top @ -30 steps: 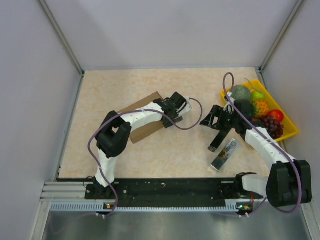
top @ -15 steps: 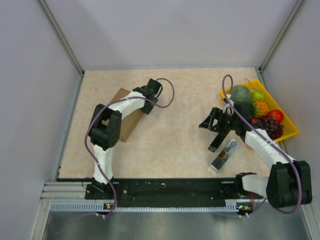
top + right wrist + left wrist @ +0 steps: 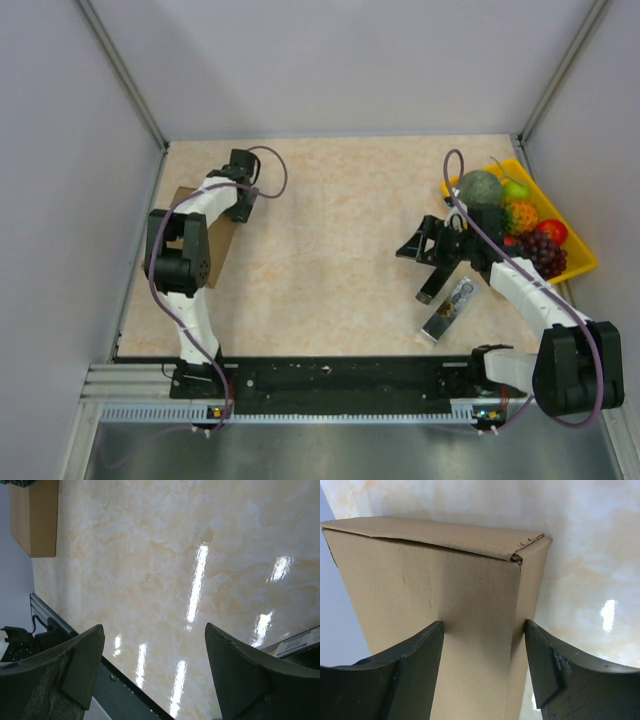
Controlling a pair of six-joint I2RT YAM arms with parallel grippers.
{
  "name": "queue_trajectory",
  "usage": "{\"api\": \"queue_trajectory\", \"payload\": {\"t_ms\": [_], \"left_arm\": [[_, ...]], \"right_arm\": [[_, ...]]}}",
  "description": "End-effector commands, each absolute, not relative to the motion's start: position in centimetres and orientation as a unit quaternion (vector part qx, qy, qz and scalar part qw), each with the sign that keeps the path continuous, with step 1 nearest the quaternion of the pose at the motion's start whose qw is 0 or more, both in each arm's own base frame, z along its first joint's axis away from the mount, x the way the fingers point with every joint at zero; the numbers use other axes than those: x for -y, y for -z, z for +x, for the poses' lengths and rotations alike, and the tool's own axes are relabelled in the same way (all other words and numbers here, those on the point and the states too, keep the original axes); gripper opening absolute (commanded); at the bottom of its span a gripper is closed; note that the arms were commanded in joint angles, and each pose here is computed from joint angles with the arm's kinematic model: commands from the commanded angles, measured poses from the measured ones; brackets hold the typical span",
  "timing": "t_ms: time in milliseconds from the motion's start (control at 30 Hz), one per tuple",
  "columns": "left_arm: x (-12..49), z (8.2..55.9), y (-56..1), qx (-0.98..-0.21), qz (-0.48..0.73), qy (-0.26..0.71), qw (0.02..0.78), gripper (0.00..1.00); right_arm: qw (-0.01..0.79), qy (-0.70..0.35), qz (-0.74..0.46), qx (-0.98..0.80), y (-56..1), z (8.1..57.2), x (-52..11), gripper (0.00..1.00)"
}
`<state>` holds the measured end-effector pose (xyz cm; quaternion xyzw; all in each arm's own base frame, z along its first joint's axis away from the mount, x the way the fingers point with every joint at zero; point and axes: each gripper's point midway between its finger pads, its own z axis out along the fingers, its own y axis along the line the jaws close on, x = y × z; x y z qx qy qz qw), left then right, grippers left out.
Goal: Fold the paper box
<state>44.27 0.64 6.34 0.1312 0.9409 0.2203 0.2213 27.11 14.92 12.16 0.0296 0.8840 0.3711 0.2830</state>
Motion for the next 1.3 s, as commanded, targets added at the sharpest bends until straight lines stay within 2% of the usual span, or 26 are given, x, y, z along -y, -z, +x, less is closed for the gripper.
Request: {"api": "queue_trajectory", "payload": {"t_ms": [0, 200, 500, 700, 767, 800, 833, 900, 933, 1000, 1033, 1100, 1200, 1267], "left_arm": [[-2.7, 42.8, -4.4, -0.962, 0.086, -0.178, 0.188, 0.68], [-4.9, 45.5, -4.1, -0.966, -0.015, -0.176, 0.19, 0.66], [-5.8, 47.0, -4.3, -0.964, -0.049, -0.176, 0.195, 0.7], [-4.3, 46.5, -10.4, -0.955, -0.055, -0.138, 0.257, 0.8], [-2.5, 46.2, -14.9, -0.945, -0.046, -0.112, 0.305, 0.83], [-1.5, 46.0, -16.6, -0.941, -0.046, -0.093, 0.322, 0.85], [-0.3, 45.2, -20.1, -0.93, -0.04, -0.069, 0.359, 0.86], [4.4, 43.9, -23.5, -0.918, -0.003, 0.013, 0.397, 0.86], [6.2, 42.8, -28.0, -0.889, 0.013, 0.05, 0.455, 0.86], [12.9, 39.6, -30.3, -0.857, 0.094, 0.158, 0.481, 0.86], [14.9, 36.8, -34.2, -0.817, 0.124, 0.206, 0.523, 0.86], [20.0, 32.6, -37.2, -0.744, 0.197, 0.313, 0.557, 0.86], [20.8, 24.3, -44.5, -0.607, 0.247, 0.394, 0.645, 0.88], [20.0, 21.4, -46.7, -0.564, 0.257, 0.406, 0.671, 0.9]], "right_arm": [[0.316, -0.387, 0.005, -0.866, -14.5, 27.8, -15.2, 0.8], [0.314, -0.384, 0.004, -0.868, -14.1, 26.9, -15.1, 0.8], [0.303, -0.388, 0.003, -0.871, -13.5, 26.4, -15.2, 0.81], [0.304, -0.38, -0.007, -0.873, -14.0, 26.2, -15.6, 0.81], [0.301, -0.341, -0.021, -0.89, -14.0, 25.4, -15.7, 0.81], [0.325, -0.262, -0.007, -0.909, -13.4, 26.1, -14.0, 0.81], [0.335, -0.223, -0.035, -0.915, -13.7, 25.7, -13.8, 0.81], [0.355, -0.156, -0.061, -0.92, -15.8, 24.2, -13.3, 0.84], [0.357, -0.15, -0.058, -0.92, -16.6, 23.6, -13.0, 0.84], [0.371, -0.158, -0.054, -0.913, -19.3, 22.1, -12.4, 0.85], [0.381, -0.164, -0.049, -0.909, -20.3, 21.6, -12.2, 0.85], [0.425, -0.185, -0.043, -0.885, -23.7, 20.0, -11.5, 0.88], [0.52, -0.195, -0.024, -0.831, -29.3, 18.0, -9.2, 0.92], [0.585, -0.192, -0.02, -0.787, -33.1, 16.6, -7.5, 0.93]]}}
